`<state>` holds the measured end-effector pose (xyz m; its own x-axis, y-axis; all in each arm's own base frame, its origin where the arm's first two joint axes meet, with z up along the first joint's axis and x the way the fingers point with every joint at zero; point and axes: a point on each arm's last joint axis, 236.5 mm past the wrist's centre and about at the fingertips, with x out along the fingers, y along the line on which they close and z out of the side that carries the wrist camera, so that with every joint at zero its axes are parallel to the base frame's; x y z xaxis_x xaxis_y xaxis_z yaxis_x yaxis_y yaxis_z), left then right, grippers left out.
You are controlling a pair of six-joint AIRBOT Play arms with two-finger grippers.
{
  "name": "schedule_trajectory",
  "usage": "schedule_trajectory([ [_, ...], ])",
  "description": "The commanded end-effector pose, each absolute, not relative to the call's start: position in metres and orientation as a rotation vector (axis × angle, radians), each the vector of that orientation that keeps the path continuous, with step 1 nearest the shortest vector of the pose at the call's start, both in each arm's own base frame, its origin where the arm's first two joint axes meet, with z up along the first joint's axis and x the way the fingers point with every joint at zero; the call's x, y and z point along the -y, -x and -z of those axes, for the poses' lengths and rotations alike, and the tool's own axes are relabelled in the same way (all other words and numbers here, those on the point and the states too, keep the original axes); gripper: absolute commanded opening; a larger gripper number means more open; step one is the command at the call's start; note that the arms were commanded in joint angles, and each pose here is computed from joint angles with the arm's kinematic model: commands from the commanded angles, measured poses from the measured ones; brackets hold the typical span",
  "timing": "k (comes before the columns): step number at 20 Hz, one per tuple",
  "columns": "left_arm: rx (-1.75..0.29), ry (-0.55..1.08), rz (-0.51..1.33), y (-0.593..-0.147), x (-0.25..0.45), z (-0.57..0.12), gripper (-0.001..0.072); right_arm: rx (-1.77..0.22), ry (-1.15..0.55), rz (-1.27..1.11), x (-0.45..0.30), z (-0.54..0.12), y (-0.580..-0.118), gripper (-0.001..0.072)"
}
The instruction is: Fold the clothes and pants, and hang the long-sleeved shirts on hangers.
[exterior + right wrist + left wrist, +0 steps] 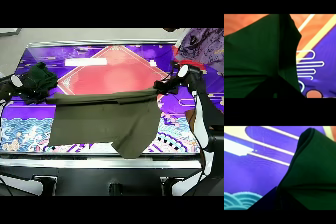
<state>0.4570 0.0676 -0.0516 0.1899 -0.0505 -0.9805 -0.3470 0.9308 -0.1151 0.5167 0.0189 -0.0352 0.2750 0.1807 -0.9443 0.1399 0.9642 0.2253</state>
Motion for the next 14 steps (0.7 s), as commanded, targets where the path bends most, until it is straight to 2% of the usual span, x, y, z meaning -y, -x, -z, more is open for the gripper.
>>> schedule_trajectory([
  [1,-1.543,0.359,-0.227,-0.417,-0.06,0.061,0.0017,-1.403,-0.27,-0.027,-0.019,0.045,-0.494,0.0025],
  [7,-1.659,0.382,-0.224,-0.389,-0.051,0.093,0.0019,-1.526,-0.277,-0.031,-0.022,0.072,-0.475,0.0025],
  [14,-1.713,0.468,-0.148,-0.388,-0.027,0.114,0.002,-1.611,-0.292,-0.042,-0.026,0.088,-0.46,0.0026],
])
